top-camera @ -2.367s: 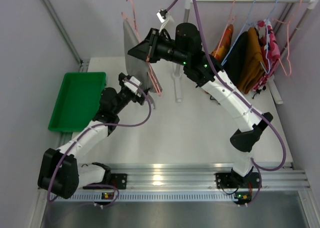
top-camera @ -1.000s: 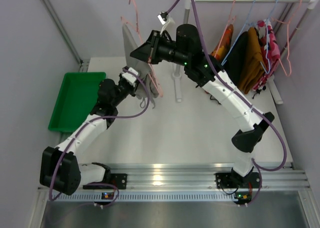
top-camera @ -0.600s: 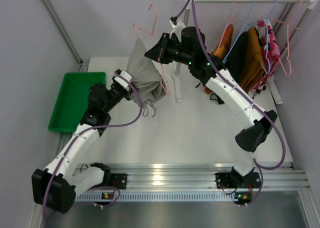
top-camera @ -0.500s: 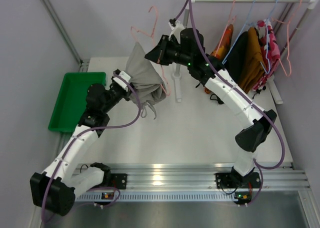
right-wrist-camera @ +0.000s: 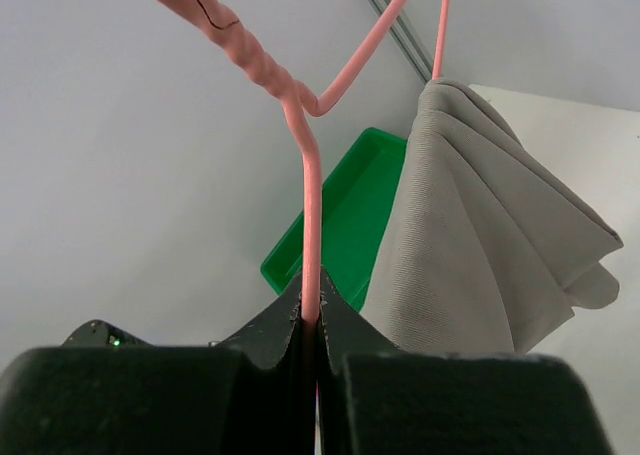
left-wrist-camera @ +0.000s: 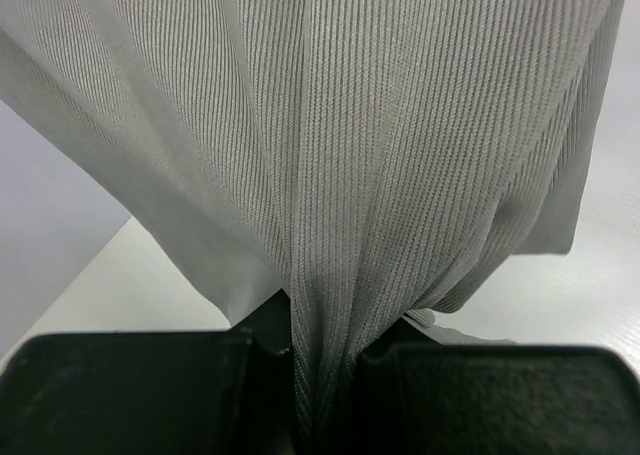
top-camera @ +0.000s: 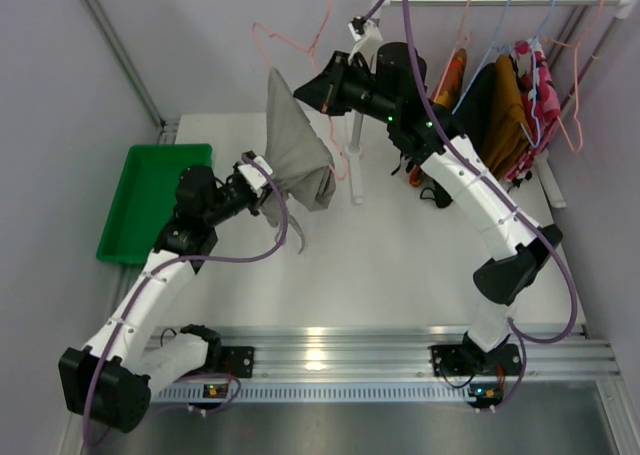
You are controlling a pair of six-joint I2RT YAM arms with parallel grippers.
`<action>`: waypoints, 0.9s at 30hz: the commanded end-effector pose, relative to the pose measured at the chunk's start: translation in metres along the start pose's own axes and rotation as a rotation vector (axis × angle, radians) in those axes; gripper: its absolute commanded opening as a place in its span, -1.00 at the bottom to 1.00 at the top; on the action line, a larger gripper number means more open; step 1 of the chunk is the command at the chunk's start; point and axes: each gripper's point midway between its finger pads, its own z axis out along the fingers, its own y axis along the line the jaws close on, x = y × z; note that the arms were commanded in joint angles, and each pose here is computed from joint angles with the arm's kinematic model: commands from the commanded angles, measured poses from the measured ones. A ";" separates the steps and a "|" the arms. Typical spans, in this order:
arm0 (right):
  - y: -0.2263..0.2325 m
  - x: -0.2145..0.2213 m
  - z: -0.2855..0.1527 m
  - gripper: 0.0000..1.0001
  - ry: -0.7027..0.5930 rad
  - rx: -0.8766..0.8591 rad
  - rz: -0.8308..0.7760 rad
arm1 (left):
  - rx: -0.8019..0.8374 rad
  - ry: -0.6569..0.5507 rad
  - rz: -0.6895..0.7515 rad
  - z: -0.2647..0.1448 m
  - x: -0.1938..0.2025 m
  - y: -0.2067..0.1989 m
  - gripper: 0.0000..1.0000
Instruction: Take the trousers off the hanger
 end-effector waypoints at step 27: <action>0.052 -0.050 -0.037 -1.00 -0.130 -0.159 -0.084 | 0.256 -0.076 -0.087 0.004 -0.027 -0.016 -0.91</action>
